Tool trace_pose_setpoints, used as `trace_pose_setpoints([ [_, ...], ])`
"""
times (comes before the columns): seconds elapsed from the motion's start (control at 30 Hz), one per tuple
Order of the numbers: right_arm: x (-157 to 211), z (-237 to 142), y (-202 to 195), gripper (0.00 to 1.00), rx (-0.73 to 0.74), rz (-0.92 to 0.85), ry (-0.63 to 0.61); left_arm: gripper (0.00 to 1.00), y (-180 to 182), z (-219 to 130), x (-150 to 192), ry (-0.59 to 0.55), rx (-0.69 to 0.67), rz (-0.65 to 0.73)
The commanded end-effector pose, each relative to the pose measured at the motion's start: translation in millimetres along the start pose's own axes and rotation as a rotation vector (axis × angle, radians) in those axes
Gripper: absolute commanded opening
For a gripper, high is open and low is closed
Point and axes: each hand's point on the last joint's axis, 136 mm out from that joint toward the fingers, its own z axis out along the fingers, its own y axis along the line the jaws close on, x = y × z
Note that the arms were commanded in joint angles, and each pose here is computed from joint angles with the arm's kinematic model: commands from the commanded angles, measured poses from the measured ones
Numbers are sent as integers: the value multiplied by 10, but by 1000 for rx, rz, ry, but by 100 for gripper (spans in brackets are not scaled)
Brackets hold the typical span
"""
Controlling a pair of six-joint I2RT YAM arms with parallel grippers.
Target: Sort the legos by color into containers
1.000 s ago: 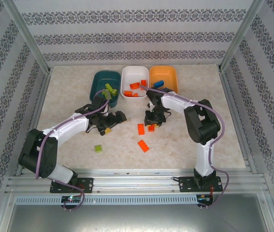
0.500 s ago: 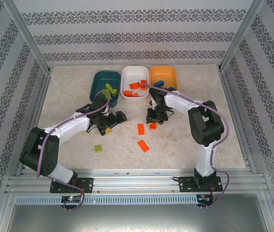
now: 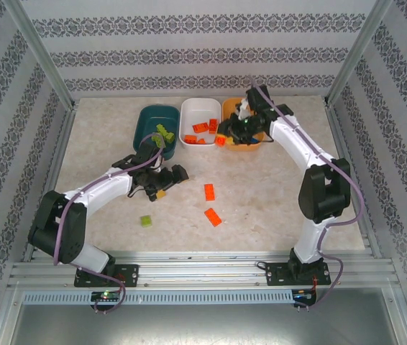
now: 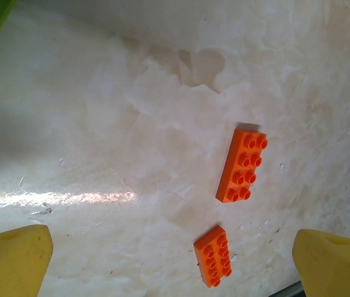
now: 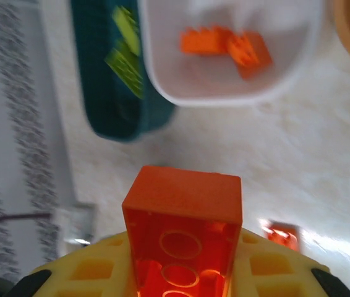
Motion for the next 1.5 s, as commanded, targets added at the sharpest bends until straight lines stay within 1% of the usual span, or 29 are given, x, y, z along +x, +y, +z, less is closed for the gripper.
trace_pose_setpoints([
  [0.0, -313, 68, 315, 24, -126, 55, -27, 100, -38, -96, -1, -22, 35, 11],
  [0.13, -689, 149, 519, 24, -170, 65, -101, 100, 18, -136, 52, -20, 33, 3],
  [0.33, -1186, 347, 616, 23, -234, 135, -234, 100, 119, -229, 130, -31, 21, -6],
  [0.57, -1577, 603, 405, 22, -210, 218, -434, 100, 231, -319, 214, -43, 8, -22],
  [0.73, -1689, 837, 234, 22, -173, 302, -498, 100, 317, -363, 275, -48, 0, -31],
  [0.93, -1721, 1151, 133, 22, -132, 354, -510, 100, 393, -412, 319, -51, -6, -37],
  [1.07, -1658, 1426, 101, 22, -103, 361, -465, 100, 455, -429, 344, -51, -11, -40],
  [1.23, -1582, 1660, 24, 23, -76, 383, -433, 100, 525, -444, 363, -52, -10, -55],
  [1.37, -1525, 1790, -10, 26, -58, 386, -399, 100, 572, -464, 363, -56, -11, -66],
  [1.47, -1494, 1819, -22, 32, -47, 383, -393, 100, 602, -471, 355, -59, -13, -73],
])
